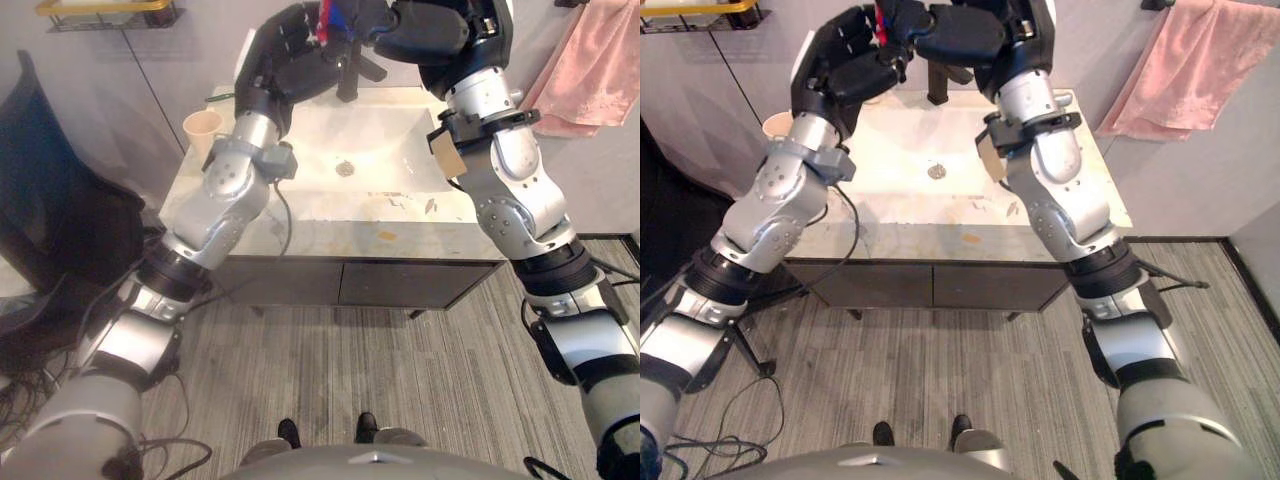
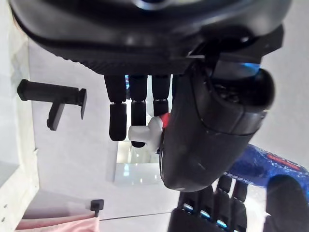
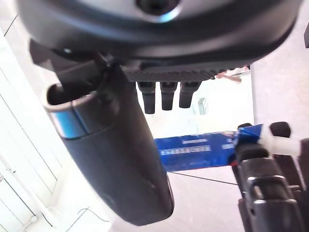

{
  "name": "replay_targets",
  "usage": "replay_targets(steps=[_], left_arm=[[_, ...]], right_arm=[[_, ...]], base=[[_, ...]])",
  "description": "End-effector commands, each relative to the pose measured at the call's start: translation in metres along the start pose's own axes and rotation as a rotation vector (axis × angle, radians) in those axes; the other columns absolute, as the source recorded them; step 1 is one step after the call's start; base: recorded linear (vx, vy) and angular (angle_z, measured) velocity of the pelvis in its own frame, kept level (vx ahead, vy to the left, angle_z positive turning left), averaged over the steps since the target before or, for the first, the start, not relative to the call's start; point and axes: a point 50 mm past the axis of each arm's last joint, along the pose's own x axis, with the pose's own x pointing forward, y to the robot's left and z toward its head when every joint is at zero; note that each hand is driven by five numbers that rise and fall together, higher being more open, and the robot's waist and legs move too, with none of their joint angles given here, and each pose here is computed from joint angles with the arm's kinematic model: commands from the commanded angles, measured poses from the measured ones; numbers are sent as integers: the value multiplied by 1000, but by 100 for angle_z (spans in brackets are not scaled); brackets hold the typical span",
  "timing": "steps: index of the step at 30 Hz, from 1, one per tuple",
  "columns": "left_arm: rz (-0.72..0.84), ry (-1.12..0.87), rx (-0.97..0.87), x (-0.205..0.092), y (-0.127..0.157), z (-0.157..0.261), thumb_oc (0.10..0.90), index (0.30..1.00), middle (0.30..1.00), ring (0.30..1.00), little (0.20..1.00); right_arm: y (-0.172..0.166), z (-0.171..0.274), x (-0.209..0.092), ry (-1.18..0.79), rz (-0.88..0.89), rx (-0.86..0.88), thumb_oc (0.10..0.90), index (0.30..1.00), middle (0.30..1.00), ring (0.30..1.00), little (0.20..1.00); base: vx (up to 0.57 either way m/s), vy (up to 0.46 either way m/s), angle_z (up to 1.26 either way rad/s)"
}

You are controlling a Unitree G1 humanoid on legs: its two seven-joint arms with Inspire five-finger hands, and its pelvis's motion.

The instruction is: Organize the bathroom.

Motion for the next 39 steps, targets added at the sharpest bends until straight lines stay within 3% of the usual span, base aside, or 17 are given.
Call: replay_targets(steps=[1,18,19,20,21,22,23,24,25,28,29,30,31,32,33,39], left_arm=[[47,-204,33,11,12,36,400,300,300,300,300],[67,-195,47,11,17,32,400,300,300,300,300],[66,-194,46,11,17,32,400,300,300,300,300],[67,-193,44,11,17,32,400,300,300,300,300],[70,-195,49,12,16,32,400,300,300,300,300],[70,-196,49,12,16,32,400,300,300,300,300],[71,-194,46,12,17,32,400,300,300,300,300],[72,-195,50,12,17,31,400,300,300,300,300],[72,-196,52,12,17,31,400,300,300,300,300],[69,-199,54,13,16,32,400,300,300,300,300],[69,-199,54,13,16,32,400,300,300,300,300],[68,-197,53,13,15,32,400,300,300,300,300],[68,-198,55,13,15,33,400,300,300,300,300],[67,-199,59,14,15,33,400,300,300,300,300],[67,-198,57,14,14,33,400,300,300,300,300],[63,-194,59,15,14,33,400,300,300,300,300]], right_arm=[[4,55,18,-285,14,16,800,900,900,900,900],[7,38,16,-196,55,28,800,900,900,900,900],[7,38,16,-195,55,28,775,862,862,862,862],[8,37,17,-192,57,28,671,707,707,707,707],[10,36,18,-186,66,31,662,693,693,693,693],[10,36,18,-186,66,31,689,733,733,733,733],[10,35,18,-178,69,28,596,594,594,594,594],[10,35,18,-175,67,24,533,500,500,500,500],[10,34,18,-173,67,24,529,493,493,493,493],[9,33,18,-167,65,27,424,335,335,335,335],[9,33,18,-166,65,29,433,349,349,349,349],[10,32,18,-165,66,37,521,481,481,481,481],[10,32,18,-165,67,39,574,561,561,561,561],[10,32,18,-162,68,43,585,578,578,578,578],[11,31,18,-158,72,44,800,900,900,900,900],[12,27,19,-139,75,44,800,900,900,900,900]], base=[[0,0,0],[0,0,0],[0,0,0],[0,0,0],[0,0,0],[0,0,0],[0,0,0],[0,0,0],[0,0,0],[0,0,0],[0,0,0],[0,0,0],[0,0,0],[0,0,0],[0,0,0],[0,0,0]])
